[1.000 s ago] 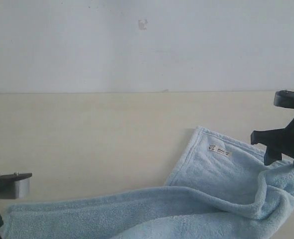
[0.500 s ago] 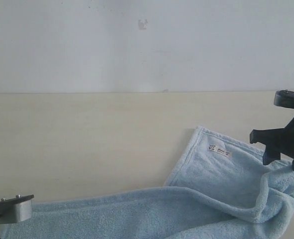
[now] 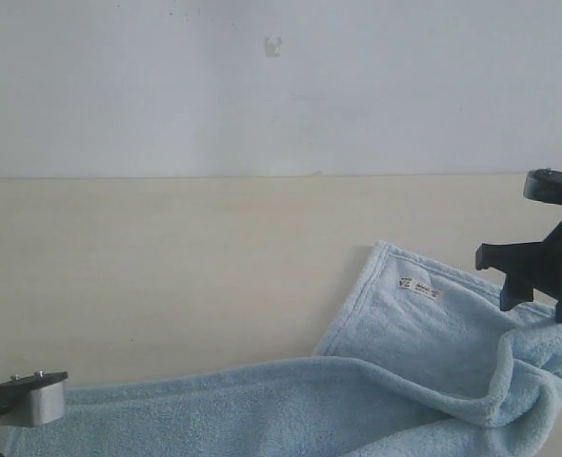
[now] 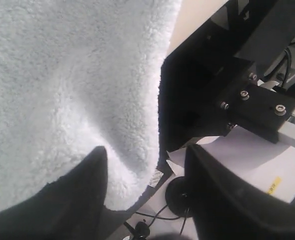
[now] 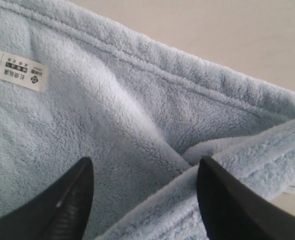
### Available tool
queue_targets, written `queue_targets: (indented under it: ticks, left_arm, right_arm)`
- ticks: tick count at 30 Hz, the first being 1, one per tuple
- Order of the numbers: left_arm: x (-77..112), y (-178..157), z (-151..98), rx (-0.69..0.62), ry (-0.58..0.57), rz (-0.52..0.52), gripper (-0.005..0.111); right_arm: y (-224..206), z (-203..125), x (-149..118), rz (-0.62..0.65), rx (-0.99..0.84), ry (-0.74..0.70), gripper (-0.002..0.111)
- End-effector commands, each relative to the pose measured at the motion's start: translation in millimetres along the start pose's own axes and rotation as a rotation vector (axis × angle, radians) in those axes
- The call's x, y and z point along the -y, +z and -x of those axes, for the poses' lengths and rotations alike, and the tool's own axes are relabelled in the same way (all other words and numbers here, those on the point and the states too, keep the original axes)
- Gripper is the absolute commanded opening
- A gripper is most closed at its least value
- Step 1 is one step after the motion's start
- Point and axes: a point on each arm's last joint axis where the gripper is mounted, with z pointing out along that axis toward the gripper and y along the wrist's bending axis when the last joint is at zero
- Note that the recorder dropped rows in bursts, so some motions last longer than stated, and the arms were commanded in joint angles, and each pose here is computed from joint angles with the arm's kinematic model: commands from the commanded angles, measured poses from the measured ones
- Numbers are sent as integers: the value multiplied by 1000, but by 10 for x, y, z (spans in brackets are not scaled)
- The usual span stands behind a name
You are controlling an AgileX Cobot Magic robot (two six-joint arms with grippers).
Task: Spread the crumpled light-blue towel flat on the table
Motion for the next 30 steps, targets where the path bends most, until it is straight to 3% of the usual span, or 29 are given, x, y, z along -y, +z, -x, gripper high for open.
queue_targets:
  ticks: [1,10,17,24,30]
  left_arm:
    - [-30,-4,16,26,24,35,49]
    - [-361,-351,363,315,20,536,49]
    - [-584,-505,551,492,29,802,49]
    - [-827,-271,760,452,31,811,49]
    - [-935,-136,790,382,20,804,49]
  right_arm:
    - [-11,0,2,5,8,8,58]
    - [-10,-10,-1,3,-1,-2,58]
    - [-10,-8,-2,4,1,-19,58]
    - [-10,-12,-9,6,-2,-20,58]
    - [-10,-10,-9,6,1,-30,58]
